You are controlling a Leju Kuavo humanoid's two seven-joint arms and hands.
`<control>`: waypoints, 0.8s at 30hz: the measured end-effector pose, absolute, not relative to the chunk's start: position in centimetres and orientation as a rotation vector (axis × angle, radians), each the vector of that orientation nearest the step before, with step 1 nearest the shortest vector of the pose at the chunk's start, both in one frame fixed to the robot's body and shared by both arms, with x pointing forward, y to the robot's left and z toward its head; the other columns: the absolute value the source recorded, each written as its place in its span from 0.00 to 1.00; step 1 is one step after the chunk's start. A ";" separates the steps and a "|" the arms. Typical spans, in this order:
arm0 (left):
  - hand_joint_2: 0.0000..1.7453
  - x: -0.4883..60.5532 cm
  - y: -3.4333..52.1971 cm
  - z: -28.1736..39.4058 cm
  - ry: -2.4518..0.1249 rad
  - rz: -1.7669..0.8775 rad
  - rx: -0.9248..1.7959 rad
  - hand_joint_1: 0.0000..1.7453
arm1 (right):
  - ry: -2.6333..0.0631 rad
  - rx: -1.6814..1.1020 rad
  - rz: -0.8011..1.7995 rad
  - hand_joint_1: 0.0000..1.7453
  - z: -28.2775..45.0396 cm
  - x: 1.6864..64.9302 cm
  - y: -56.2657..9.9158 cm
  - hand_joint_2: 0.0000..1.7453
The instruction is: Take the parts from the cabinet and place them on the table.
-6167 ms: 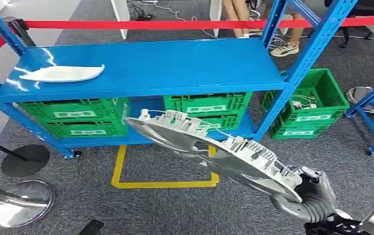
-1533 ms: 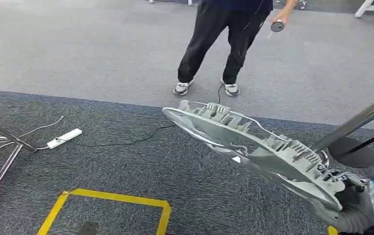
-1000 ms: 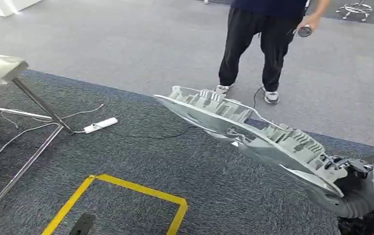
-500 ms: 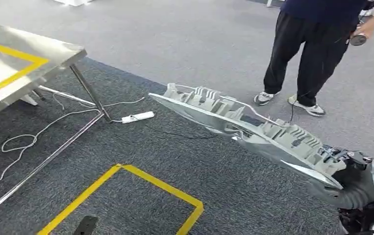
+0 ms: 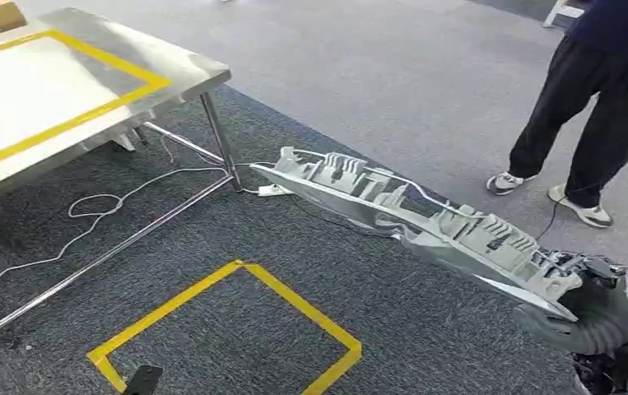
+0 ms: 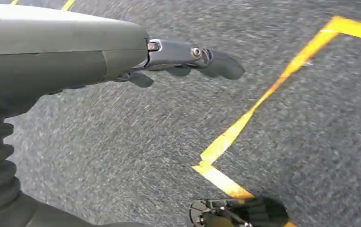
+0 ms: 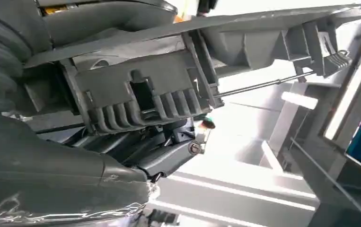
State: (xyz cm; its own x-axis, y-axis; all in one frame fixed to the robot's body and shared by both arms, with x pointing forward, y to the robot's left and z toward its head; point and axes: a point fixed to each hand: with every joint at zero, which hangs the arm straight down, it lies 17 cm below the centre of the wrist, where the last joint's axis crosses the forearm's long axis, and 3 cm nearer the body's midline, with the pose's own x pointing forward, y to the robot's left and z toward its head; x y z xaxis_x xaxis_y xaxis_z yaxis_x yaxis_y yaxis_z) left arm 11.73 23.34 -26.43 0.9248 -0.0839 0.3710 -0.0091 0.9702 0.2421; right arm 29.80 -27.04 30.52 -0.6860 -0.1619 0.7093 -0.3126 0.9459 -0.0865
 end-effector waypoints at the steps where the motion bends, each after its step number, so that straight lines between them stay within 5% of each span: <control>1: 1.00 11.6 23.4 -26.4 -0.388 -0.040 0.245 0.00 | -2.337 0.332 0.259 1.00 30.5 29.8 -27.0 1.00; 24: 1.00 12.0 24.3 -26.5 -0.411 -0.066 0.242 0.00 | -2.340 0.359 0.241 1.00 30.1 28.9 -26.9 1.00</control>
